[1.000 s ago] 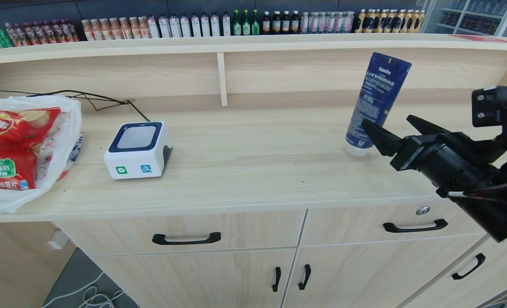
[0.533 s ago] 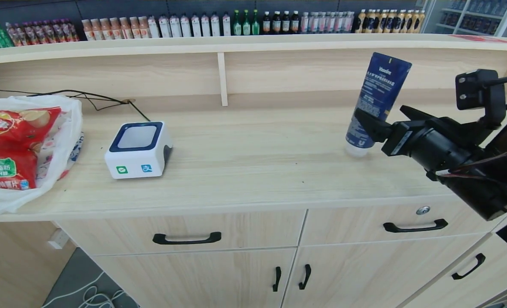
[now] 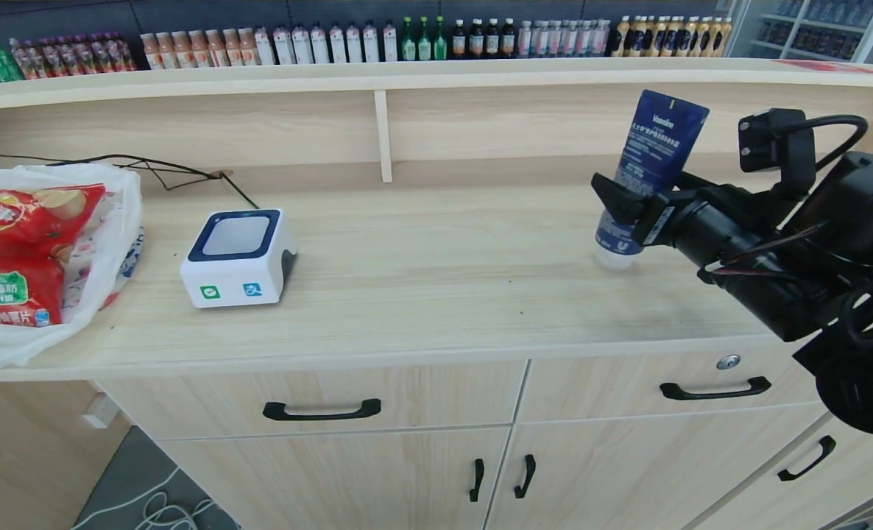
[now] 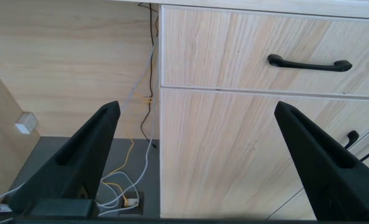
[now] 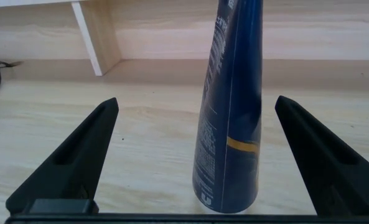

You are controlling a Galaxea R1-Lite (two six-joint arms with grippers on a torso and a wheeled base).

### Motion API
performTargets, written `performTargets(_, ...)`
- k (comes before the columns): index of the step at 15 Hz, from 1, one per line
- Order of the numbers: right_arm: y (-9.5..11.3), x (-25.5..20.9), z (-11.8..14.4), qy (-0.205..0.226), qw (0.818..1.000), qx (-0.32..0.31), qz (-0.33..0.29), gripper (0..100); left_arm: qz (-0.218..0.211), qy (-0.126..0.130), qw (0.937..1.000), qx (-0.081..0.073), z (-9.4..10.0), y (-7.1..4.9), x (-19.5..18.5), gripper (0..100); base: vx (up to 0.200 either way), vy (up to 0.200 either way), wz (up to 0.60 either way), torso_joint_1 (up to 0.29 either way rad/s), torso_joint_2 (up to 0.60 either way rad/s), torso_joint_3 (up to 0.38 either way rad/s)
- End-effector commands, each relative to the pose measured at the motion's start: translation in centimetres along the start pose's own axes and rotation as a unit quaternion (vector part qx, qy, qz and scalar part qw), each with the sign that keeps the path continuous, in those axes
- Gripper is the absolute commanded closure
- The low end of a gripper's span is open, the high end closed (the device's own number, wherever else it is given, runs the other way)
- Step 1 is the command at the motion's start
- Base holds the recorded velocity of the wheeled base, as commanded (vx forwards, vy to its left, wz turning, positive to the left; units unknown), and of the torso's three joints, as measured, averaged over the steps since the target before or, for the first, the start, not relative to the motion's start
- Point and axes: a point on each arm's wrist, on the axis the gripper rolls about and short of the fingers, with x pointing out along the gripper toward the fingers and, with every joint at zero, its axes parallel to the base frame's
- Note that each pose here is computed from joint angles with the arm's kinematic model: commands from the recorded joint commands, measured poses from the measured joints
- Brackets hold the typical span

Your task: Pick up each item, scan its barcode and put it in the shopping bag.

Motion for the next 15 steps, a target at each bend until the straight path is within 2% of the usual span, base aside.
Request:
performTargets(1,-0.2,1.4,-1.1,0.008,1.0,-0.002,-0.005,0,0.0,0.0,1.0,0.0,0.0,0.0,0.0,0,0.0,0.0,0.0,0.0,0.0,0.0)
performTargets(15,-0.8,2.1,-3.3,0.035,0.999,-0.006,-0.017,0,0.0,0.0,1.0,0.0,0.0,0.0,0.0,0,0.0,0.0,0.0,0.0,0.0,0.0)
